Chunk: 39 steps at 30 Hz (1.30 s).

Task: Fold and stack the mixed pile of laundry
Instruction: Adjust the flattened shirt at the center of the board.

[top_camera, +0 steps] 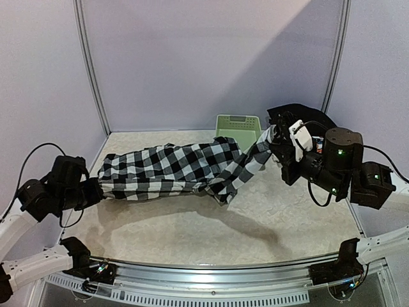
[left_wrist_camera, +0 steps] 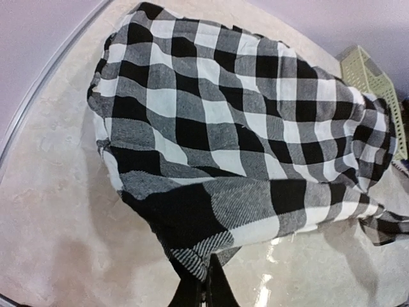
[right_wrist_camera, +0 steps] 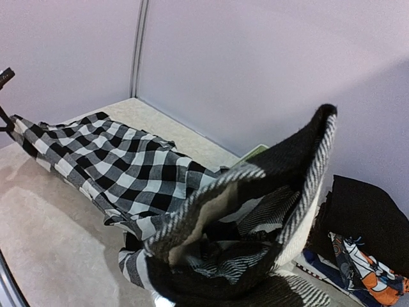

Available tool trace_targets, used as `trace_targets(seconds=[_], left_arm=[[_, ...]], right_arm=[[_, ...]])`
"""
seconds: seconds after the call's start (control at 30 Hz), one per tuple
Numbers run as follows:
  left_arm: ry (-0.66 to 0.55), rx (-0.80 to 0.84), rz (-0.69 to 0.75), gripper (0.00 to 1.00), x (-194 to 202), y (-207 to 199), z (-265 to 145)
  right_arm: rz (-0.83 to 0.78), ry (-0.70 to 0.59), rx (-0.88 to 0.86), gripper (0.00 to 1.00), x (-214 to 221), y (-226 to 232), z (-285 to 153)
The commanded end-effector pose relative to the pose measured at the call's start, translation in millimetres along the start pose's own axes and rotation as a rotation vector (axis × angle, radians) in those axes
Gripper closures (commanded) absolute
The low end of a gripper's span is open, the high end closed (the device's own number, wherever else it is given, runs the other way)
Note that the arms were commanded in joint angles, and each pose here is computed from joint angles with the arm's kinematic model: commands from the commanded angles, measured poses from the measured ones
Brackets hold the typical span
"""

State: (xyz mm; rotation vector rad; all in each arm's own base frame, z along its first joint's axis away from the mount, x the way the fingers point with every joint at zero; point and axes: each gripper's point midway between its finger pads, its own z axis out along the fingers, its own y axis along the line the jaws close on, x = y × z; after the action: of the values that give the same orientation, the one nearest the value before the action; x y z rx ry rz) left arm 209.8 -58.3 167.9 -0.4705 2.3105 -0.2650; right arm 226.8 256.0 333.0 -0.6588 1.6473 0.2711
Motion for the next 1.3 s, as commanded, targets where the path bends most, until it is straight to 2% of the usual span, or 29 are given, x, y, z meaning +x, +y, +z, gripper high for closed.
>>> trace_targets(seconds=[0.0, 0.1, 0.2, 0.33, 0.47, 0.53, 0.63, 0.83, 0.93, 1.0, 1.07, 1.13, 1.27], left_arm=[[-0.016, 0.053, -0.127, 1.00, 2, 14, -36], [-0.079, 0.116, -0.184, 1.00, -7, 18, -60], [-0.083, 0.058, -0.175, 0.99, -2, 37, -68], [-0.042, 0.106, -0.195, 0.78, 14, 36, -65], [-0.103, 0.155, -0.229, 0.47, 7, 38, -77], [-0.140, 0.148, -0.224, 0.41, 0, 42, -82], [-0.126, 0.148, -0.177, 0.45, -6, 28, -73], [0.014, 0.044, 0.021, 0.56, 3, -5, -4], [0.059, 0.054, 0.088, 0.65, 6, -28, 30], [0.143, 0.111, 0.125, 0.68, 16, -52, 48], [0.222, 0.137, 0.204, 0.68, 30, -72, 60], [0.270, 0.088, 0.322, 0.68, 47, -79, 66], [0.380, 0.079, 0.497, 0.69, 94, -90, 70]], right_arm=[[-0.031, 0.051, -0.213, 1.00, 5, 31, -11], [-0.051, 0.082, -0.390, 1.00, 11, 61, -18], [-0.051, 0.100, -0.562, 1.00, 15, 88, -30], [-0.070, 0.120, -0.685, 1.00, 16, 101, -50], [-0.095, 0.137, -0.746, 1.00, 14, 99, -72], [-0.103, 0.122, -0.802, 1.00, 11, 102, -86], [-0.128, 0.076, -0.890, 1.00, 5, 107, -106], [-0.158, 0.013, -1.030, 0.97, 9, 120, -130], [-0.155, 0.070, -1.077, 0.94, 25, 133, -122], [-0.150, 0.120, -1.092, 0.92, 37, 142, -111], [-0.137, 0.204, -1.104, 0.92, 55, 152, -98], [-0.140, 0.265, -1.111, 0.93, 69, 160, -89], [-0.131, 0.256, -1.119, 0.94, 75, 168, -81]])
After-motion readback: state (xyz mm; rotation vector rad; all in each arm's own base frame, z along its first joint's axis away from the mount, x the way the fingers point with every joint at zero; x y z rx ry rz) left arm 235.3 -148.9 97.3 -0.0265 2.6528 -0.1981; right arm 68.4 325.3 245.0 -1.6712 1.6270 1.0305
